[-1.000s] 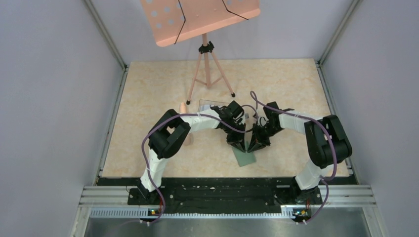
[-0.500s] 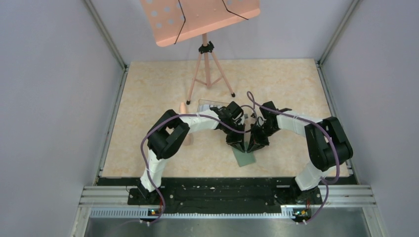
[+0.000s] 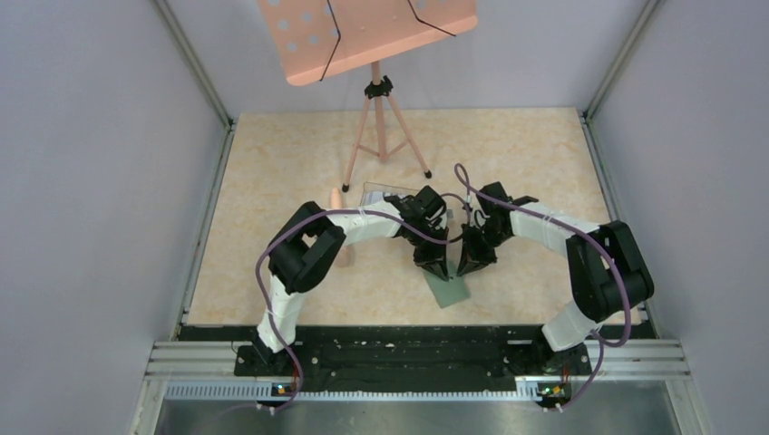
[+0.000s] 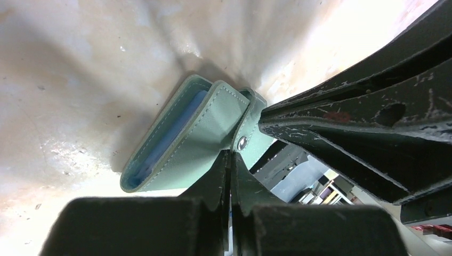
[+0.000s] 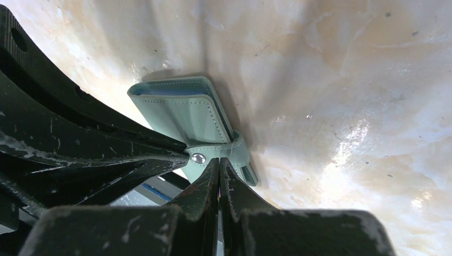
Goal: Put the credit cards into the card holder
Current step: Close the card holder at the center of the board.
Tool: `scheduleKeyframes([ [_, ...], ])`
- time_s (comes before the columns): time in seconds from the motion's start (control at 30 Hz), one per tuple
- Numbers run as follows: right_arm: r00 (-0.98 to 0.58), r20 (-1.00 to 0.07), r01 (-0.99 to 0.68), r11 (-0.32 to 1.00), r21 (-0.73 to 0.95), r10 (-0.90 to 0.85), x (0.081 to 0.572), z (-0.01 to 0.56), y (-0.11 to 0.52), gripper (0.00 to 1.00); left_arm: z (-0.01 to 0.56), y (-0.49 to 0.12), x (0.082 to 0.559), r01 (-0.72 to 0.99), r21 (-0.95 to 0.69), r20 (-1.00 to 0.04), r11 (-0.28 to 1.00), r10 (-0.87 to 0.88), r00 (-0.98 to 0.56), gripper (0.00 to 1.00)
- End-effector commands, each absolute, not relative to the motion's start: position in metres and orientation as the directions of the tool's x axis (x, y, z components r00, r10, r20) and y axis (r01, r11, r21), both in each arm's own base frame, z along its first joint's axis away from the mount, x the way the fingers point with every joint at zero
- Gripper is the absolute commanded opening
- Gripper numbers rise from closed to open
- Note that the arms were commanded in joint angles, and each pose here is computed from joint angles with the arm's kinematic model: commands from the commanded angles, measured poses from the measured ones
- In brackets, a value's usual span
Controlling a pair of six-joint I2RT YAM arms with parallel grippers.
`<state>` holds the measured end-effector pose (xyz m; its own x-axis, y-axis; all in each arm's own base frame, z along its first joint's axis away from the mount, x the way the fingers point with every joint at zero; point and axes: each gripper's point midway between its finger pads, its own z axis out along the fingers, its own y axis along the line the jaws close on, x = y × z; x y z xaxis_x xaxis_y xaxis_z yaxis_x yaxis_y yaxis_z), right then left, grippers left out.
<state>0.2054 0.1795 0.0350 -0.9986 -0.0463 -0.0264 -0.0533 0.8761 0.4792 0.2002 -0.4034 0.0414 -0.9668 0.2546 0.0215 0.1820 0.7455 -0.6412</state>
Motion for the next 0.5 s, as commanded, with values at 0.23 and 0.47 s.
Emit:
scheduleKeyframes([
  [0.23, -0.992, -0.110, -0.102, 0.861, 0.499, -0.053, 0.220, 0.058, 0.187, 0.00, 0.080, -0.408, 0.199, 0.180, -0.690, -0.010, 0.701, 0.239, -0.971, 0.00],
  [0.47, -0.992, -0.115, -0.110, 0.851, 0.514, -0.058, 0.220, 0.062, 0.190, 0.00, 0.070, -0.402, 0.186, 0.159, -0.668, 0.038, 0.727, 0.247, -0.968, 0.00],
])
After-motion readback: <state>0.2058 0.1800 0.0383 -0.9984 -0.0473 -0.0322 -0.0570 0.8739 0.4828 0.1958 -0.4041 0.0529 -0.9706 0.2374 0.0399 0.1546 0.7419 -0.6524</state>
